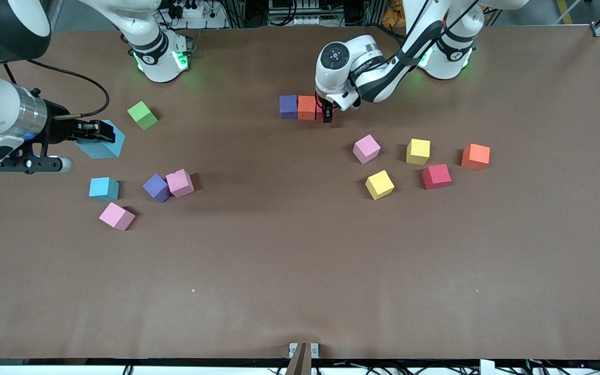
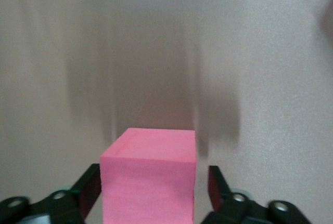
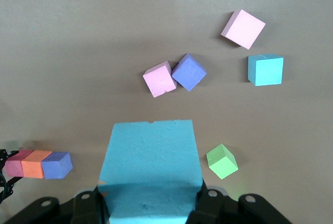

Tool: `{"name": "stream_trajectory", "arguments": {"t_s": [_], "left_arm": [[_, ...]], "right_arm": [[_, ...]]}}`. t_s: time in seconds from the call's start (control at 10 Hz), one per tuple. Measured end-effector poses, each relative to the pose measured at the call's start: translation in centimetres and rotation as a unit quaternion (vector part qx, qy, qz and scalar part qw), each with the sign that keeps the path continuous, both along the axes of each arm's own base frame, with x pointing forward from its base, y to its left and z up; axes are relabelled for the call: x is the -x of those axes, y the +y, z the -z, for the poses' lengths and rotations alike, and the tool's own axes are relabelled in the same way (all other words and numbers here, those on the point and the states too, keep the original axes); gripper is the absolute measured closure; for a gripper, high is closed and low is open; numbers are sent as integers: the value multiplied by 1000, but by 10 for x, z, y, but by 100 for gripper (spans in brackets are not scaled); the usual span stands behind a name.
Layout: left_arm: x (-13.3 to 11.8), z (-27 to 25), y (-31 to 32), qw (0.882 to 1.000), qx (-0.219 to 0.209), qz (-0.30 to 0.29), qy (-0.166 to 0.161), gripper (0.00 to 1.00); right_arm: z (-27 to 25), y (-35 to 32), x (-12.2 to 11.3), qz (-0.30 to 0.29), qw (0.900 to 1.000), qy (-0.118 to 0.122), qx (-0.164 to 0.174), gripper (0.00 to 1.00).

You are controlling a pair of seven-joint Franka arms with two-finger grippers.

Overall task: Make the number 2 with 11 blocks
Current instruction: 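Lift the cyan cube with the right gripper and carry it toward the row, then carry the cyan cube to the magenta cube while the left gripper reaches yellow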

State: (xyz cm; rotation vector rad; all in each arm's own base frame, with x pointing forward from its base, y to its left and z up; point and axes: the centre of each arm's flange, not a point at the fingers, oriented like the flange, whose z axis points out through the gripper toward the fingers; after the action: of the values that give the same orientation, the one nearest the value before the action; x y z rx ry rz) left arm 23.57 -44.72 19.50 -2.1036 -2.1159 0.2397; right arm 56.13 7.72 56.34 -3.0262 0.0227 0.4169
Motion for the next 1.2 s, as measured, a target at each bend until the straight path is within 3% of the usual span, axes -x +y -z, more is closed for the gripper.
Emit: {"name": "stream_trajectory", "arguments": {"t_s": [0.5, 0.9, 1.2], "left_arm": [[-18, -18, -8, 999, -42, 8, 6, 0], [-37, -51, -19, 998, -57, 26, -6, 0], [-82, -84, -15, 998, -38, 52, -22, 0]], "right_arm": [[3, 69, 7, -64, 998, -11, -6, 41], [30, 173, 29, -121, 993, 4, -7, 41], [62, 224, 36, -130, 991, 20, 1, 41]]}}
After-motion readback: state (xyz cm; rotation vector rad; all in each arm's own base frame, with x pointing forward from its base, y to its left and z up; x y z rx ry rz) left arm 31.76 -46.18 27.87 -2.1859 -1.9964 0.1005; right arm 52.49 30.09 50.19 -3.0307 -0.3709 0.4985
